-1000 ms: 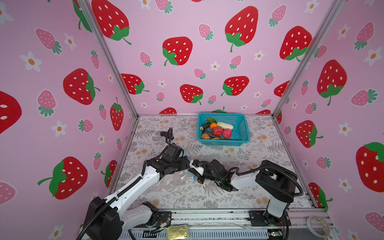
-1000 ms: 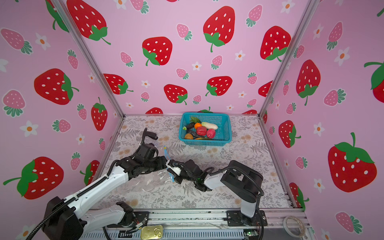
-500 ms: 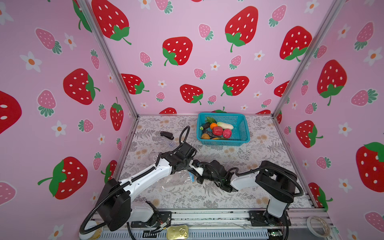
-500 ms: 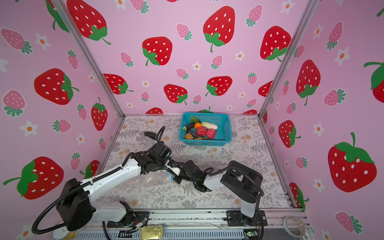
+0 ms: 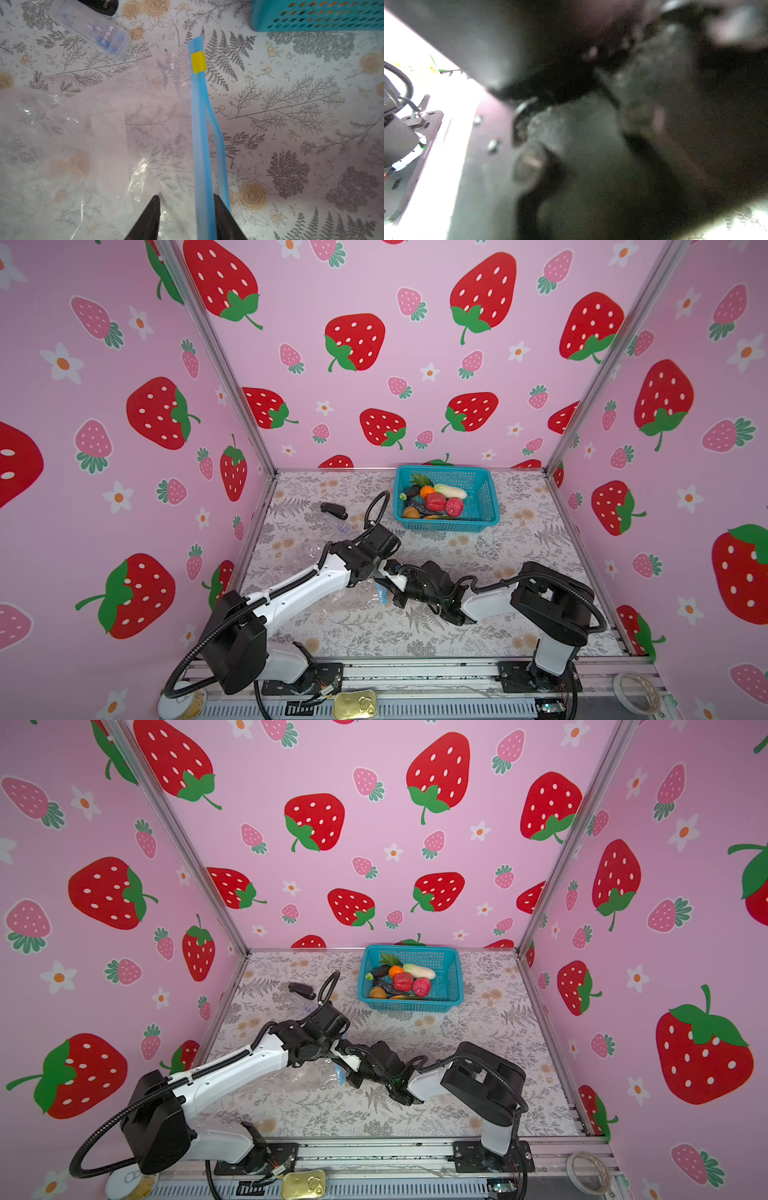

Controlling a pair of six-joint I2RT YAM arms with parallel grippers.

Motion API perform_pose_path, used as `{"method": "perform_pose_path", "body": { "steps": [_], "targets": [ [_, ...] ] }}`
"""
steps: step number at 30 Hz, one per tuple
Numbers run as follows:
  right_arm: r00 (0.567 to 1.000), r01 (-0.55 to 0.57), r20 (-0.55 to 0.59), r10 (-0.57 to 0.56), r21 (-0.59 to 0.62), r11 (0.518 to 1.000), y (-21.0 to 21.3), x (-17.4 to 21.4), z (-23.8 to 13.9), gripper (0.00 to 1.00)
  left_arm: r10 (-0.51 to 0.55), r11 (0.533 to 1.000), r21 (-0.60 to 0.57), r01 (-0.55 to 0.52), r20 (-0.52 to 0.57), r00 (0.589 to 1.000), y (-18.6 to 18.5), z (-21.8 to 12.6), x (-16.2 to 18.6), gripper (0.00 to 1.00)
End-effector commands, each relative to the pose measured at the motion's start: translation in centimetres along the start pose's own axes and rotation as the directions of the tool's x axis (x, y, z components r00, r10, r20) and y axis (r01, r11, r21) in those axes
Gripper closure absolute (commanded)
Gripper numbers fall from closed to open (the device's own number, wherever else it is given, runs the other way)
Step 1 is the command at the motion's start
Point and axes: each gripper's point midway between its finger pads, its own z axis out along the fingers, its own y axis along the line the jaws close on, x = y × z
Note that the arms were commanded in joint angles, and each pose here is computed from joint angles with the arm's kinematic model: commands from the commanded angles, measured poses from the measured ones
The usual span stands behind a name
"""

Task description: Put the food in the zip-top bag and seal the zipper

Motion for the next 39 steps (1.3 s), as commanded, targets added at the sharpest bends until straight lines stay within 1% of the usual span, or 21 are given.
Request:
{"method": "perform_pose_path", "body": {
  "steps": [1,4,8,33,38,39],
  "targets": [
    [1.0,-0.003,0.012,0.003,-0.003,1.0,0.32,0.25,-0.01,1.0,-0.01,1.0,-0.016,0.01,0.034,0.999,0.14,-1.11,-1.2,0.61],
    [1.0,-0.003,0.011,0.003,-0.002,1.0,0.3,0.35,0.04,1.0,-0.009,1.0,-0.014,0.01,0.035,0.999,0.05,-1.14,-1.33,0.7],
    [1.0,-0.003,0.014,0.003,-0.002,1.0,0.29,0.25,0.13,1.0,-0.003,1.0,-0.016,0.004,0.032,0.999,-0.04,-1.25,-1.52,0.74],
    [1.0,-0.025,0.018,0.025,-0.005,1.0,0.35,0.17,0.06,1.0,-0.019,1.0,0.017,0.018,0.034,0.999,-0.62,-1.78,-1.61,0.83],
    [0.999,-0.035,0.019,0.035,-0.005,0.999,0.37,0.11,-0.18,1.0,-0.024,0.999,0.021,0.024,0.037,0.999,-0.68,-1.77,-1.65,0.83],
    [0.999,-0.038,0.02,0.038,-0.003,0.999,0.34,0.05,-0.27,0.99,-0.024,0.999,0.021,0.024,0.036,0.999,-0.68,-1.76,-1.63,0.83]
  ]
}}
